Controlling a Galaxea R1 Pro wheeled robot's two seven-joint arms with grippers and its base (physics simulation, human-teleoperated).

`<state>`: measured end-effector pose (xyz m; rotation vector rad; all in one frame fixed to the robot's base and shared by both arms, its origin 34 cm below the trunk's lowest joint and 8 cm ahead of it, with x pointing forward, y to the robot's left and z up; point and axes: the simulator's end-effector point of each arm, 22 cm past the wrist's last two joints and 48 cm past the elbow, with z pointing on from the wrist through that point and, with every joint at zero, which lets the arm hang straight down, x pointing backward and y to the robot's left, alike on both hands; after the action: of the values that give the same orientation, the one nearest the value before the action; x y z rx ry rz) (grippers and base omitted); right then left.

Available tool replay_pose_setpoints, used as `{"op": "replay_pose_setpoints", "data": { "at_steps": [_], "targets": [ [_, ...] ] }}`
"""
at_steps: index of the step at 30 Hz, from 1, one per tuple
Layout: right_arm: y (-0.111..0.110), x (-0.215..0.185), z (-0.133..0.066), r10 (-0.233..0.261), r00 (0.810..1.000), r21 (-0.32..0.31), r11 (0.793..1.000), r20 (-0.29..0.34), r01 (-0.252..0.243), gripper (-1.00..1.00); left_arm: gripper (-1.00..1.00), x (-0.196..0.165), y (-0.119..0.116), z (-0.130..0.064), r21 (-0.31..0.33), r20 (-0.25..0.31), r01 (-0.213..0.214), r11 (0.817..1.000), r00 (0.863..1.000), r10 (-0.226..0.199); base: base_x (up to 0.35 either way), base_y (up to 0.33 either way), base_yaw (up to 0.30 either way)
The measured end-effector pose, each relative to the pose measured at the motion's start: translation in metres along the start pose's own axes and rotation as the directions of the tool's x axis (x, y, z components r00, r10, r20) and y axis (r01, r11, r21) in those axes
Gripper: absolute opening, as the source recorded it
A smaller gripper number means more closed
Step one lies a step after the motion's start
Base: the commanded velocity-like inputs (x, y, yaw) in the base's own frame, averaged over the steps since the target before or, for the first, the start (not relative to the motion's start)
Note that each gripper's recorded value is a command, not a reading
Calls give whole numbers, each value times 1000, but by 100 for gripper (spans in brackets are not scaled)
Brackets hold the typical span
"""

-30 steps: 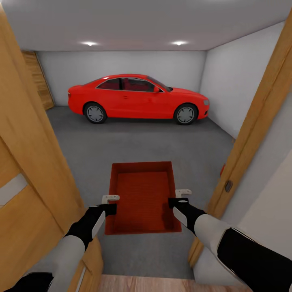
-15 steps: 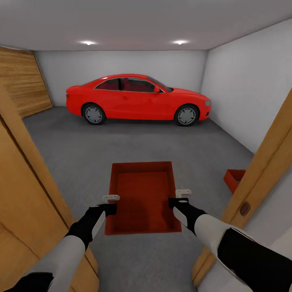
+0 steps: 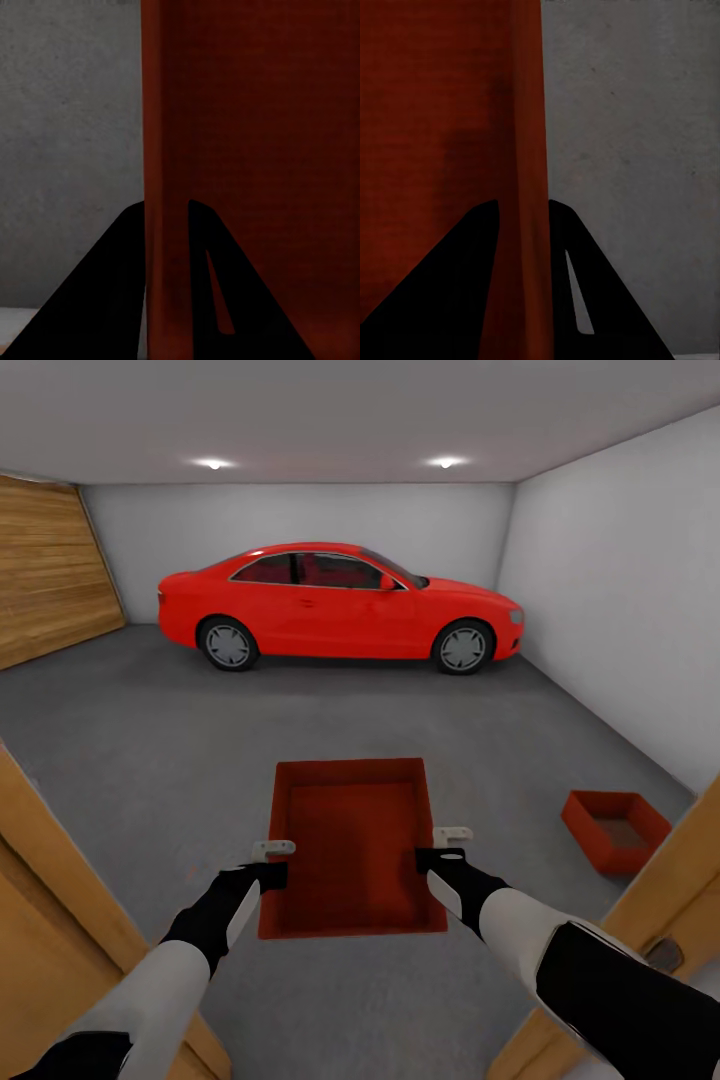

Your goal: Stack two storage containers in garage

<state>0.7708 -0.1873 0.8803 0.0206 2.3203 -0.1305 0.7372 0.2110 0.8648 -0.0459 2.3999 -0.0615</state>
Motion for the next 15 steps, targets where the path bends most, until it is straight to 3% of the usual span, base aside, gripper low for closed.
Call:
{"op": "replay_pose_setpoints", "data": {
  "at_steps": [15],
  "targets": [
    [0, 0, 0, 0, 1000, 0, 1000, 0, 0, -100, -100, 0, 0, 0, 0, 0, 0, 1000, 1000, 0, 322, 0, 0]
  ]
}}
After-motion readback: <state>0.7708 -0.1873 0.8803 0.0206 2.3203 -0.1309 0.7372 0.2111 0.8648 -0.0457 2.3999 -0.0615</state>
